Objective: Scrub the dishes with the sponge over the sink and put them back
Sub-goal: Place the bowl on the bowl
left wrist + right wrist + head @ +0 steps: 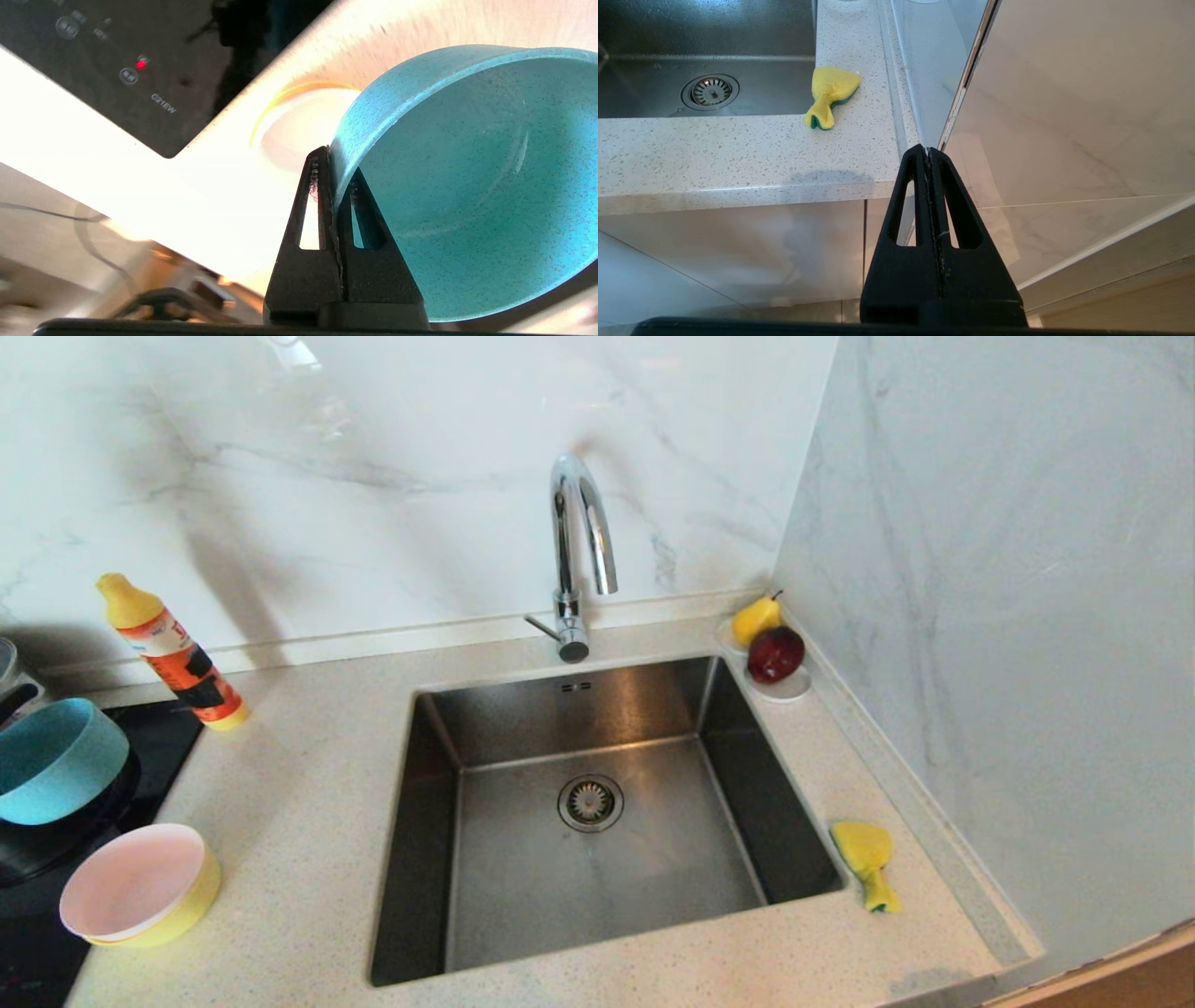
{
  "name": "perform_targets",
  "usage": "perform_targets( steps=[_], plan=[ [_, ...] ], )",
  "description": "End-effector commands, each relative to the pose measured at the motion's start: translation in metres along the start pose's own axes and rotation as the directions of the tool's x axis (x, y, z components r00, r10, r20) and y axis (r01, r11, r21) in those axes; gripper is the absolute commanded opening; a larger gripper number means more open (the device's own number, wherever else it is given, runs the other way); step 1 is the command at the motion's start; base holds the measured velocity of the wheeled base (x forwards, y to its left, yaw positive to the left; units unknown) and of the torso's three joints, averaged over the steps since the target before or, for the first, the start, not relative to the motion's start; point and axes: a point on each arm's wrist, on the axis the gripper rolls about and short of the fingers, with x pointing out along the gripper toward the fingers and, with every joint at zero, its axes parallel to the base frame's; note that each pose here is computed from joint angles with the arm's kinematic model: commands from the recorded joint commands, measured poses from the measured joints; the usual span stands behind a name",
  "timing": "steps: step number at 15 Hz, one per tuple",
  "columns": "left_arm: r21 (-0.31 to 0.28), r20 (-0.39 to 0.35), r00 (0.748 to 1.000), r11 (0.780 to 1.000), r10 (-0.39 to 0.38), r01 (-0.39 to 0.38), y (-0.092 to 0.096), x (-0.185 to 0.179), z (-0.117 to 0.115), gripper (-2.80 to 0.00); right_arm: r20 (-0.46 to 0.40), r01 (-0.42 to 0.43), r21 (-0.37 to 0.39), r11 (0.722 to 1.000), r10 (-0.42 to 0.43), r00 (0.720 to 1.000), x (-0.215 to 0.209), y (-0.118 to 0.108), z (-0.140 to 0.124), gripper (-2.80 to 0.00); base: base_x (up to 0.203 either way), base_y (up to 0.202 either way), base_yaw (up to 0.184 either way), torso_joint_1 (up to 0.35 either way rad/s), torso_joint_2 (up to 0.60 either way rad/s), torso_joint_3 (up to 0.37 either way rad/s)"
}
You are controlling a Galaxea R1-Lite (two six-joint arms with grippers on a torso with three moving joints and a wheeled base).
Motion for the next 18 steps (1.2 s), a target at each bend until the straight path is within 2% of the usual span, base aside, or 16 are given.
perform_targets(
  steps=[1, 2, 4, 6, 9, 11, 17, 18],
  plan=[
    [0.06, -0.005, 0.999, 0.997, 0.051, -0.051, -0.016, 0.002, -0.011, -2.8, -0.003, -0.001, -0.001, 1.0, 0.001, 1.0, 0.0, 0.0, 0.0, -2.8, 0.0, 0.0, 0.0, 0.0, 0.0, 0.0],
    [0.089, -0.016, 0.995, 0.992, 0.096, -0.094, -0.018, 0.009, -0.014, -2.8, -0.001, 0.0, -0.001, 1.0, 0.0, 1.0, 0.0, 0.0, 0.0, -2.8, 0.0, 0.0, 0.0, 0.0, 0.0, 0.0],
    [0.166, -0.053, 0.99, 0.979, 0.13, -0.119, -0.017, 0.022, -0.02, -2.8, -0.001, 0.0, -0.001, 1.0, 0.0, 1.0, 0.0, 0.0, 0.0, -2.8, 0.0, 0.0, 0.0, 0.0, 0.0, 0.0],
    [0.204, -0.063, 0.983, 0.966, 0.174, -0.158, -0.014, 0.038, -0.026, -2.8, -0.001, 0.0, -0.001, 1.0, 0.0, 1.0, 0.0, 0.0, 0.0, -2.8, 0.0, 0.0, 0.0, 0.0, 0.0, 0.0],
    [0.231, -0.024, 0.977, 0.952, 0.214, -0.203, -0.009, 0.058, -0.033, -2.8, -0.001, 0.0, -0.001, 1.0, 0.0, 1.0, 0.0, 0.0, 0.0, -2.8, 0.0, 0.0, 0.0, 0.0, 0.0, 0.0],
    [0.25, -0.026, 0.974, 0.945, 0.224, -0.211, -0.006, 0.066, -0.038, -2.8, -0.001, 0.0, -0.001, 1.0, 0.0, 1.0, 0.0, 0.0, 0.0, -2.8, 0.0, 0.0, 0.0, 0.0, 0.0, 0.0],
    [0.253, -0.031, 0.975, 0.945, 0.222, -0.207, -0.006, 0.069, -0.04, -2.8, -0.002, 0.0, -0.001, 1.0, 0.0, 1.0, 0.0, 0.0, 0.0, -2.8, 0.0, 0.0, 0.0, 0.0, 0.0, 0.0],
    [0.248, -0.014, 0.977, 0.947, 0.215, -0.205, -0.006, 0.071, -0.039, -2.8, -0.001, 0.0, -0.001, 1.0, 0.0, 1.0, 0.0, 0.0, 0.0, -2.8, 0.0, 0.0, 0.0, 0.0, 0.0, 0.0]
  ],
)
